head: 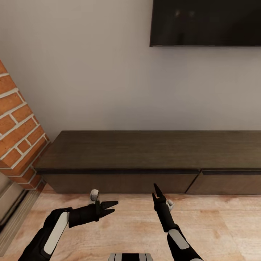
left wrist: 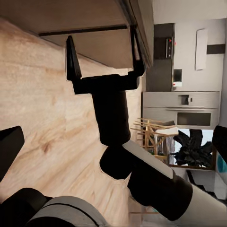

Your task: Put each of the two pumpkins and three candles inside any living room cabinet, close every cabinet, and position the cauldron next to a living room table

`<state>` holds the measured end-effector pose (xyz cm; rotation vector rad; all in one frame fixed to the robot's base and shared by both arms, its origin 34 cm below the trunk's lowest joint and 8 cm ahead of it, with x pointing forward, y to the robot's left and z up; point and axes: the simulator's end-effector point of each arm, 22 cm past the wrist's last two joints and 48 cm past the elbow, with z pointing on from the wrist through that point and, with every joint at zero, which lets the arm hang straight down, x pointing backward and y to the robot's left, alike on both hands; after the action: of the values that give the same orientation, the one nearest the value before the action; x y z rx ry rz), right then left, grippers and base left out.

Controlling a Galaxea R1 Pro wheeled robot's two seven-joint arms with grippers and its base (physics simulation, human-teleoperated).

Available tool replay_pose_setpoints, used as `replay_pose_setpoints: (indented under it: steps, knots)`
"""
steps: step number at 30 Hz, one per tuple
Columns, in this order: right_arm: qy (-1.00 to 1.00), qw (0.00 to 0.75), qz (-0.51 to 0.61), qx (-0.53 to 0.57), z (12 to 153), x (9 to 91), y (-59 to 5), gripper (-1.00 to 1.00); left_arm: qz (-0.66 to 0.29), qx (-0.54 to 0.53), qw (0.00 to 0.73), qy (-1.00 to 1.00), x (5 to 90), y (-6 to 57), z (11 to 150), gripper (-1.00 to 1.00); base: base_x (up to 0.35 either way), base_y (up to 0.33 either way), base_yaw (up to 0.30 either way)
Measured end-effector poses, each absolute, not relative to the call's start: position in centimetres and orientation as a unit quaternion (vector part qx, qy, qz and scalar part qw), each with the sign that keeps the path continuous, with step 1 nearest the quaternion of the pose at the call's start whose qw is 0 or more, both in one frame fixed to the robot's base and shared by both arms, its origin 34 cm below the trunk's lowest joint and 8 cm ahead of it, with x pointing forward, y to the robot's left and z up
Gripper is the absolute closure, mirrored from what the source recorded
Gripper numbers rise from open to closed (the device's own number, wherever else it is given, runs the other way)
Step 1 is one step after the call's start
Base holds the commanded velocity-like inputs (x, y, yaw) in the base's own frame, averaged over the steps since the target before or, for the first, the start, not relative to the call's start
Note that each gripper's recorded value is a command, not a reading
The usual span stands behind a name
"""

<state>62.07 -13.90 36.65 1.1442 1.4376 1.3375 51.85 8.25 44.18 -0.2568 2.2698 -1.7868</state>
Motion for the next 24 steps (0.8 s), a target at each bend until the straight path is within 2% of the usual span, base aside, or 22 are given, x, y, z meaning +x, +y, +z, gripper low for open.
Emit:
replay_pose_setpoints:
  steps: [24]
  knots:
    - [0.574, 0.423, 0.532, 0.457, 36.62, 62.1, -14.34, -1.0, -0.615, -0.094, 0.114, 0.775, 51.12, 7.89, 43.83, -1.0, 0.115, 0.013, 0.0]
